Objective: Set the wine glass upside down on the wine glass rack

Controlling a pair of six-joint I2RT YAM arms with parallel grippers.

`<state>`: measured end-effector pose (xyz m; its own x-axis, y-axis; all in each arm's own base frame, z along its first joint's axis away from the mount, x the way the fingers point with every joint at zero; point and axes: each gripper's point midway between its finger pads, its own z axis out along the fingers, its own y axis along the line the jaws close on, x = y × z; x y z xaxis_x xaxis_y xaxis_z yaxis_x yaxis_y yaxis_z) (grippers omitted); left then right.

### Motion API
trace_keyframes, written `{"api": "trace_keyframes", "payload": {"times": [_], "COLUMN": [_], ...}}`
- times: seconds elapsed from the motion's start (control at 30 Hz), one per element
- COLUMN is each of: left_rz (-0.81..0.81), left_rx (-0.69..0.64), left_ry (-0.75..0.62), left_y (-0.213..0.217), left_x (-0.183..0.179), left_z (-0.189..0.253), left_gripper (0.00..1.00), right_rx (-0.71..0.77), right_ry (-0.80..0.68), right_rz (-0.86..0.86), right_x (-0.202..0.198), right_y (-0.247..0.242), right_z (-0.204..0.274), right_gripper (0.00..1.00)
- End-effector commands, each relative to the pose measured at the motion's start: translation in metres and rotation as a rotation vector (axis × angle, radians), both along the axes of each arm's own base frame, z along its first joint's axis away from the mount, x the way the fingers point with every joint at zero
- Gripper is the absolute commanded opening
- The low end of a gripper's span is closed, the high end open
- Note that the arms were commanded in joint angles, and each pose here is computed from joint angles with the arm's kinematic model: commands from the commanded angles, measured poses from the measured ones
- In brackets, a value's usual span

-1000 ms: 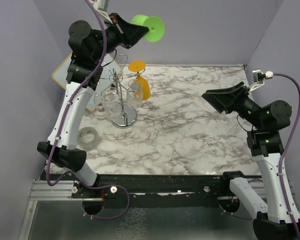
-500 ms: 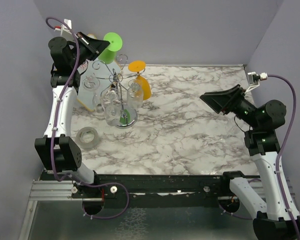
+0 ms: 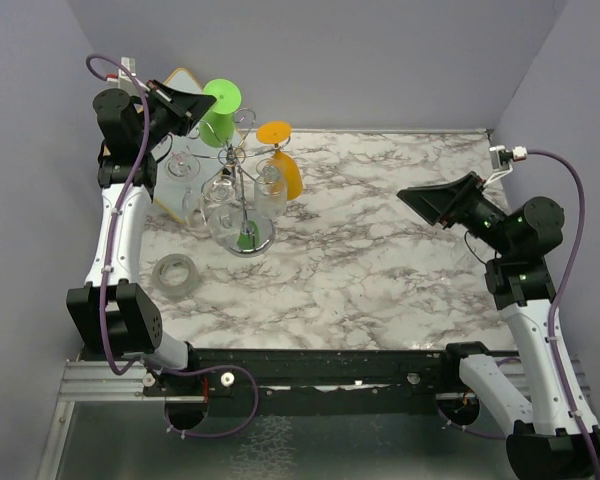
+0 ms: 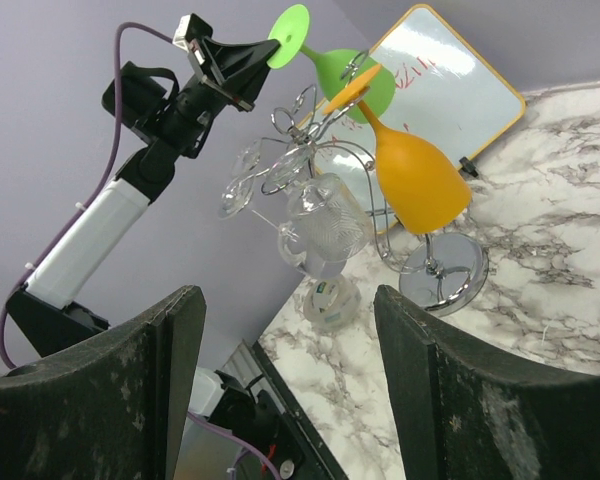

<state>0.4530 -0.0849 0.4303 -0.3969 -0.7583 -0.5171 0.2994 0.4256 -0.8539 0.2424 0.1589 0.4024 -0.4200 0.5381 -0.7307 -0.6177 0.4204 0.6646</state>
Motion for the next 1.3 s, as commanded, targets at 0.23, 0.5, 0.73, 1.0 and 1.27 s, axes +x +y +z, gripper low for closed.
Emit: {"api": "trace_keyframes", "payload": {"times": [0.23,0.5,0.73,1.0,1.27], "left_rz": [-0.028,-0.009,-0.009,-0.024,-0.036], "left_rx": [-0.014,-0.054,-0.096,-0.115,-0.124], "left_ry": [0.052,0.092,0.108,0.139,0.138], "left_y": [-0.004,-0.002,-0.005,-0.015,-0.022], "left_x": [-0.008,-0.01,-0.013,-0.014,-0.012], "left_z": [-0.005,-0.01,-0.012,-0.023,-0.021], "left_gripper": [0.0,0.0,0.0,0.0,0.0], "right_rx": [-0.026,-0.032,-0.017,0.006,0.011], "right_ry": [-0.063,-0.109,-0.142,-0.149,-0.153], "right_rz": [0.021,0.033,0.045,0.044,0.031], "right_x": [-0.011,-0.016,-0.02,-0.02,-0.019], "right_y": [0.002,0.003,0.004,0.004,0.002], "right_z": [0.002,0.009,0.017,0.017,0.019], "right_gripper": [0.73,0.74,0.74,0.74,0.74]}}
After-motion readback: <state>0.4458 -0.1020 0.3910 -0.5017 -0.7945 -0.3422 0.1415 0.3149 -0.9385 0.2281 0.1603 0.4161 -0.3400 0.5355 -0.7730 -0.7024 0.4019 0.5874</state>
